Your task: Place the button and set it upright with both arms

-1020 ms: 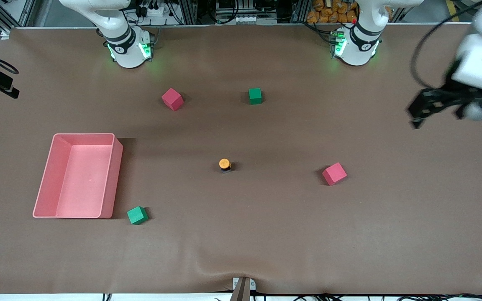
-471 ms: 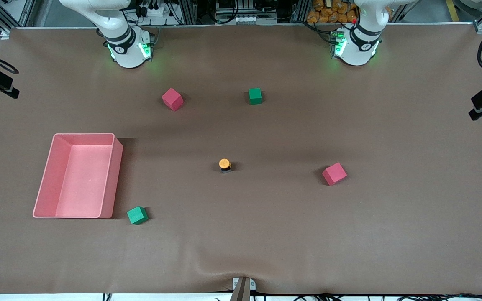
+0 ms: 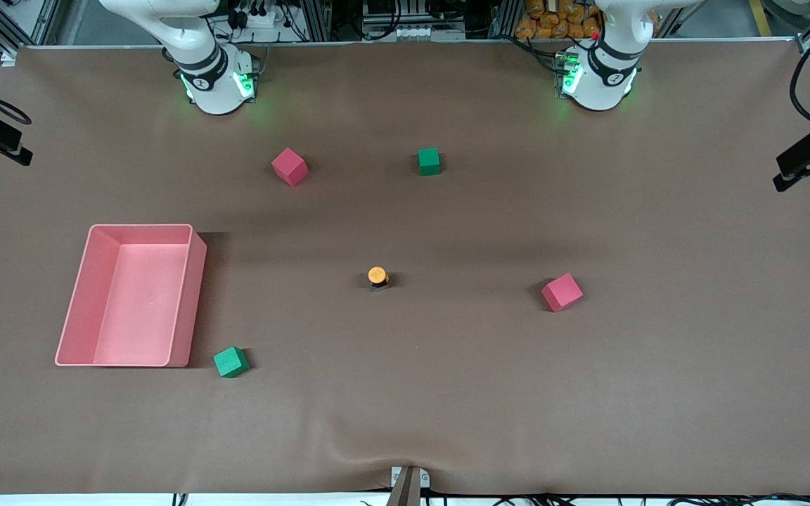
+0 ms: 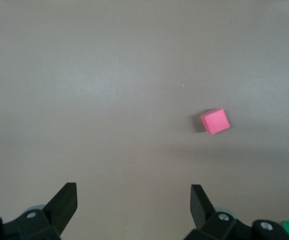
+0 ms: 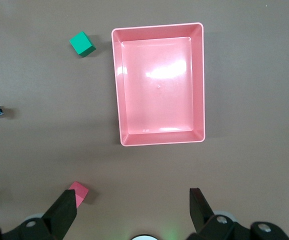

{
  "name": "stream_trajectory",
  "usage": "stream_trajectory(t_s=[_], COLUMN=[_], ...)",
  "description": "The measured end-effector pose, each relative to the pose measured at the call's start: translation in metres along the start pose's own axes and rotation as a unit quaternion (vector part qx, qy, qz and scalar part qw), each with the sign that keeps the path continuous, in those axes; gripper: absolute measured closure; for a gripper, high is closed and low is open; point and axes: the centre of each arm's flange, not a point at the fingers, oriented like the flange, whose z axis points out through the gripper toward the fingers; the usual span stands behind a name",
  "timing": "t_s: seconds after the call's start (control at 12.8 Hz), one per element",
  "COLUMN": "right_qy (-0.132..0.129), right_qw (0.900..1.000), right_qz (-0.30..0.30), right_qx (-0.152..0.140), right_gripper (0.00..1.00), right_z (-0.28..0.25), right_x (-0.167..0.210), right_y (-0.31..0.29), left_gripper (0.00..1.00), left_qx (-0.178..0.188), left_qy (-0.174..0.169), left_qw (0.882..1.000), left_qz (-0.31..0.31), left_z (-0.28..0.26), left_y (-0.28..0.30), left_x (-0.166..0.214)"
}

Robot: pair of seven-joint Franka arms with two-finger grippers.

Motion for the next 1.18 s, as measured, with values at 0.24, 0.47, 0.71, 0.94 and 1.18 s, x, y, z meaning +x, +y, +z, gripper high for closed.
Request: stream_trajectory(t_s=[0.24,0.47,0.71,0.94,1.18], right_qy=[0.000,0.000,0.000,0.000,0.000], right_qw=[1.000,1.000,1.000,1.000,1.000], right_qz=[0.000,0.000,0.000,0.000,0.000], right_qx=[0.000,0.000,0.000,0.000,0.000], right_gripper=[0.00,0.00,0.00,0.00,0.00], right_z=[0.000,0.000,0.000,0.000,0.000], right_x=[0.000,0.000,0.000,0.000,0.000], right_y=[0.000,0.000,0.000,0.000,0.000], left_gripper=[0.00,0.00,0.00,0.00,0.00], left_qx=[0.003,0.004,0.003,0.003,-0.002], left_qy=[-0.007,-0.007,-0.007,-0.007,-0.008], left_qw=[1.000,1.000,1.000,0.999,0.999], left_qz=[0.004,0.007,0.018,0.031,0.033], left_z=[0.004,0.005,0.003,0.003,0.000], left_y=[0.003,0.004,0.013,0.026,0.028], left_x=[-0.028,-0.059,-0.071,-0.072,-0.073])
